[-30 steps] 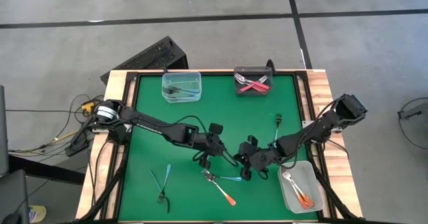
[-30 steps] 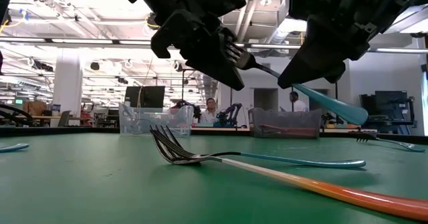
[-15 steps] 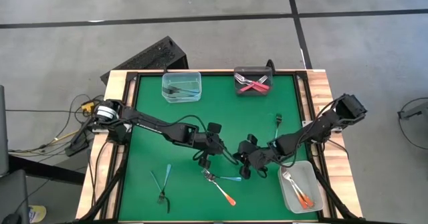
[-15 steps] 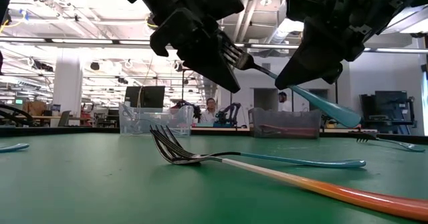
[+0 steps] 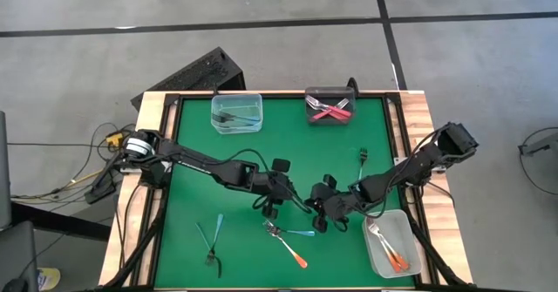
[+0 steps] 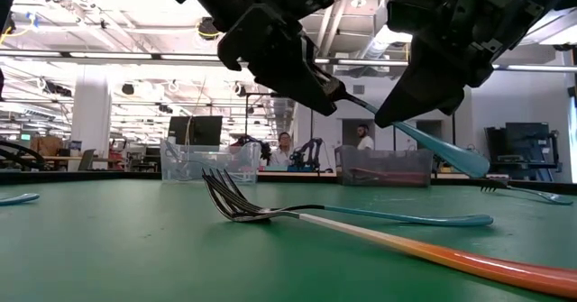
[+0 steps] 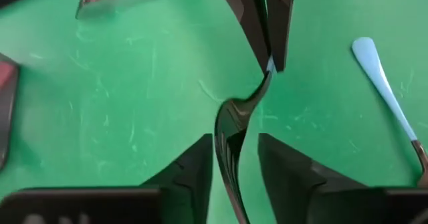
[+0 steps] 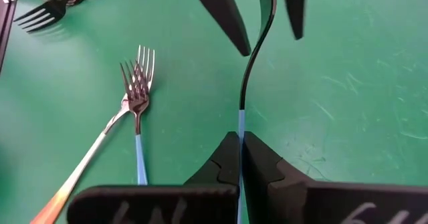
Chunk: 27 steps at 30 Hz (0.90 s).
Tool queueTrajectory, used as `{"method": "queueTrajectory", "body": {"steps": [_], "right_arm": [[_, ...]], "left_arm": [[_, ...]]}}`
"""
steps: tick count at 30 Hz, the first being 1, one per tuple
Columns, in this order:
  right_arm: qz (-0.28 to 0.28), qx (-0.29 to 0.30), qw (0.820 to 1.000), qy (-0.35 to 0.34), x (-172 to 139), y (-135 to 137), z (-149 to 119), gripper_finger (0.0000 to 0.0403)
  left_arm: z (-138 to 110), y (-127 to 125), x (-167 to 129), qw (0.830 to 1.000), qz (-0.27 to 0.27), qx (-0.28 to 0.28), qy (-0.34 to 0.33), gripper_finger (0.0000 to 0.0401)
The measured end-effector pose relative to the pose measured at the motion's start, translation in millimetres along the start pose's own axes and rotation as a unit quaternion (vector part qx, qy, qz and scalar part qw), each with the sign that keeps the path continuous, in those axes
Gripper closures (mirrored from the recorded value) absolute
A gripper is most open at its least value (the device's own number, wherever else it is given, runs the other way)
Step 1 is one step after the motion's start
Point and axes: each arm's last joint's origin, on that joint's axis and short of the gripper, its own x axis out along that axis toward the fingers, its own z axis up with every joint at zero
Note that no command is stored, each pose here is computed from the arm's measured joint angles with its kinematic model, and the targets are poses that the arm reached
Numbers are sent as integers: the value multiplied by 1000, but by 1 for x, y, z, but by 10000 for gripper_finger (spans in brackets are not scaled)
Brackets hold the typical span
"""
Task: Sort silverware by color (type)
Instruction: Put the black fork into the transparent bin
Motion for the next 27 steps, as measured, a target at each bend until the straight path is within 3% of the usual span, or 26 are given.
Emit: {"method": "queueTrajectory", "body": {"steps": [5,11,16,22,27], "right_arm": [[-1,-1,1000,1,0,0,0,386],[-13,-2,1000,15,0,-3,-3,386],[-18,2,1000,20,1,-5,-3,386],[-15,6,1000,20,0,-4,-3,386],[-17,7,1000,20,1,-4,-3,383]], "left_arm": [[1,-1,0,1000,0,3,-5,251],[1,-1,0,1000,-14,2,-7,250],[1,-1,0,1000,-14,2,-5,294],[0,0,0,1000,-9,-2,-4,387],[0,1,0,1000,-7,-10,-4,396]]}}
